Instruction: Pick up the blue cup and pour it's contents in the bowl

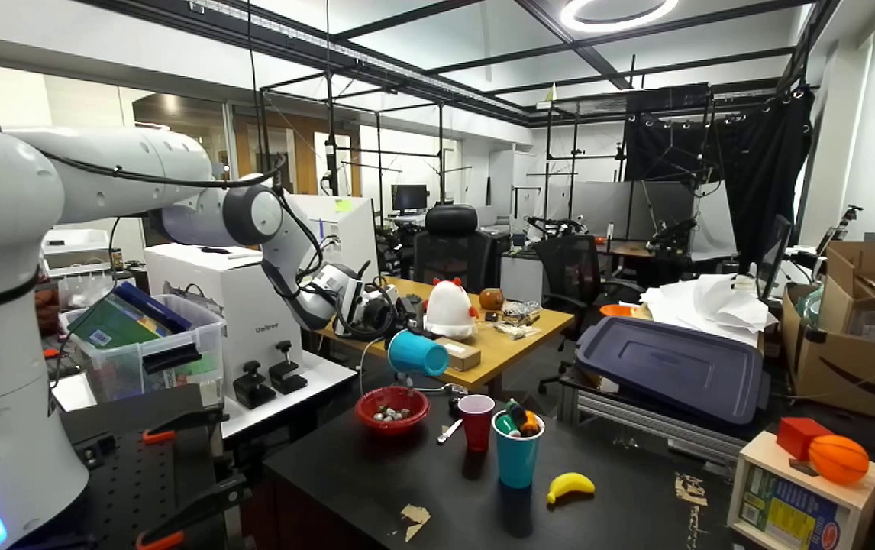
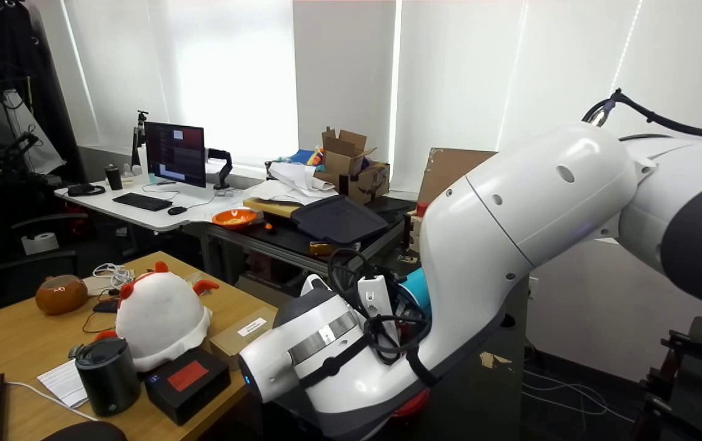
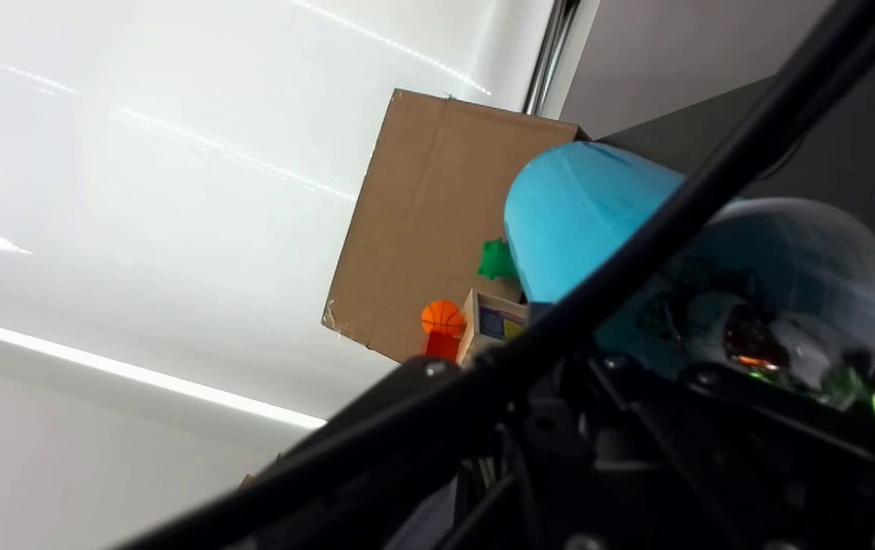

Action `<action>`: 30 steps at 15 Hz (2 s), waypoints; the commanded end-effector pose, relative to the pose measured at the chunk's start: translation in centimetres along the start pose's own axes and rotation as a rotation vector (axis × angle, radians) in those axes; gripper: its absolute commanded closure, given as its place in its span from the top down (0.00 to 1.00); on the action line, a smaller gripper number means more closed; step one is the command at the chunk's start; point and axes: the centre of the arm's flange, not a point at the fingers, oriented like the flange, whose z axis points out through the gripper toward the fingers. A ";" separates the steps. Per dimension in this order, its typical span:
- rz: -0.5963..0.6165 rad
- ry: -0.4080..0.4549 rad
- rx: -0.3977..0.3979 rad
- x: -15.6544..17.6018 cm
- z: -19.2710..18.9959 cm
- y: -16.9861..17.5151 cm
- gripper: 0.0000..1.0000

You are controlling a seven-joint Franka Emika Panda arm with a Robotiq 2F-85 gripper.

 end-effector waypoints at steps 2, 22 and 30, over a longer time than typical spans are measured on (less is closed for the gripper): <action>-0.024 -0.024 -0.042 1.0 -0.7 0.5 0.01; -0.024 -0.013 -0.043 0.2 -0.4 0.8 0.01; 0.097 0.006 0.085 -0.9 0.0 3.2 0.01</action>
